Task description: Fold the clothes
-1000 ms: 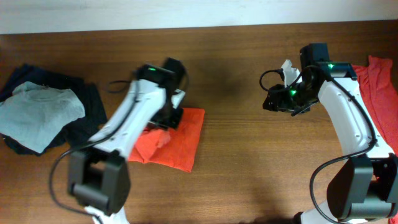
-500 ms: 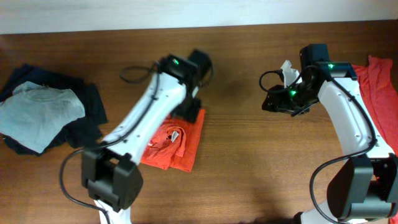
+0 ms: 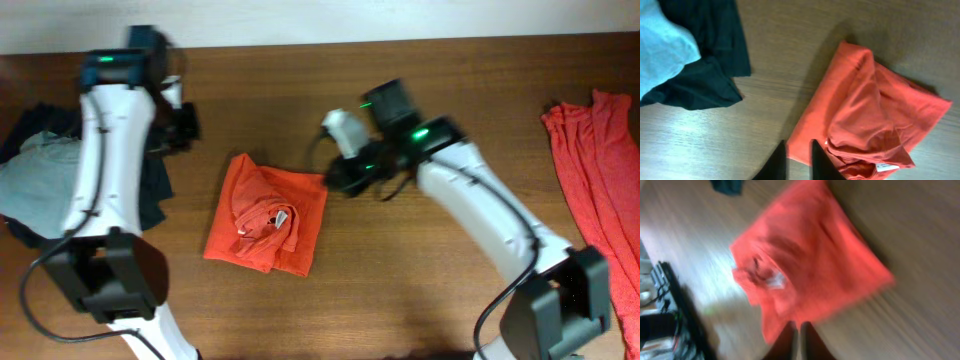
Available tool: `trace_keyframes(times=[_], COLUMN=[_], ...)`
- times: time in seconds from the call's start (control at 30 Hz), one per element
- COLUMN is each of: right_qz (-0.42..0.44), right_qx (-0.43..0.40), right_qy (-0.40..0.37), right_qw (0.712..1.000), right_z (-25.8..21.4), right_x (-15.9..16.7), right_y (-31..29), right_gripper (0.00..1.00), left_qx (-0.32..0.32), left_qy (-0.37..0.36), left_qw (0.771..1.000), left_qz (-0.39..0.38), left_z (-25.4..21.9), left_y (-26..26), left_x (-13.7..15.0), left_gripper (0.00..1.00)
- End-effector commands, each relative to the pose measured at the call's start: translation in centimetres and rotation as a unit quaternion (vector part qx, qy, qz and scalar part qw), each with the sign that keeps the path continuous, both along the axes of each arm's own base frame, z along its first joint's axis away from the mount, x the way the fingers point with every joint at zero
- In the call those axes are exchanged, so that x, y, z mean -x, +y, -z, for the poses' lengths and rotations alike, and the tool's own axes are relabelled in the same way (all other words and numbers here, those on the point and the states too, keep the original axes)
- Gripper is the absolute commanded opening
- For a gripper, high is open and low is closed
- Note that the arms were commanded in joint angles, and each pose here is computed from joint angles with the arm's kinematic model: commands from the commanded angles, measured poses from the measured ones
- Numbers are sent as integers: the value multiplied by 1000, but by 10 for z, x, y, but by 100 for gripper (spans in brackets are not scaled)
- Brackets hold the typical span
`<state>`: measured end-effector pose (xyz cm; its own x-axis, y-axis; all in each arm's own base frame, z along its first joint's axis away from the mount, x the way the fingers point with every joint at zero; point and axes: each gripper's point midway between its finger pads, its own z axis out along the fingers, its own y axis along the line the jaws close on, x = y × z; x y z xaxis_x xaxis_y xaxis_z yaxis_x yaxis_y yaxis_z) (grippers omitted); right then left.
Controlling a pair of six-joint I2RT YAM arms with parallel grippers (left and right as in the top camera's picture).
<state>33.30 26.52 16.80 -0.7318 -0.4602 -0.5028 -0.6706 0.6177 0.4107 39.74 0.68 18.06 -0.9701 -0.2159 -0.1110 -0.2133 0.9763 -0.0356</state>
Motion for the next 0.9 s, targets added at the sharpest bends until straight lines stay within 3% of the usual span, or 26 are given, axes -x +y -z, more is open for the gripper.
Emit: trace_keyframes(times=[0.0, 0.27, 0.33, 0.43, 0.47, 0.6, 0.77, 0.87], right_qz=[-13, -27, -24, -32, -35, -66, -88, -62], right_qx=[34, 120, 140, 135, 129, 93, 71, 98], right_qy=[-32, -68, -75, -75, -73, -35, -31, -66], right_qw=[999, 990, 987, 987, 988, 993, 993, 991], right_z=[18, 106, 122, 125, 124, 121, 113, 111], right_x=[10, 20, 18, 21, 22, 41, 53, 37], right_y=[49, 109, 110, 114, 117, 129, 144, 138], right_gripper=[5, 9, 29, 30, 29, 8, 6, 4], left_qx=[107, 112, 108, 103, 103, 102, 102, 101], left_qy=[-13, -44, -58, -75, -79, -83, -85, -88], left_qw=[994, 993, 992, 992, 992, 991, 991, 991], left_qz=[-10, -9, -1, 6, 6, 6, 6, 7], left_z=[-11, -36, -45, -56, -58, -59, -60, -62], left_y=[5, 24, 23, 23, 23, 23, 23, 23], left_x=[3, 14, 16, 18, 18, 18, 18, 17], left_gripper=[10, 9, 9, 10, 10, 10, 10, 10])
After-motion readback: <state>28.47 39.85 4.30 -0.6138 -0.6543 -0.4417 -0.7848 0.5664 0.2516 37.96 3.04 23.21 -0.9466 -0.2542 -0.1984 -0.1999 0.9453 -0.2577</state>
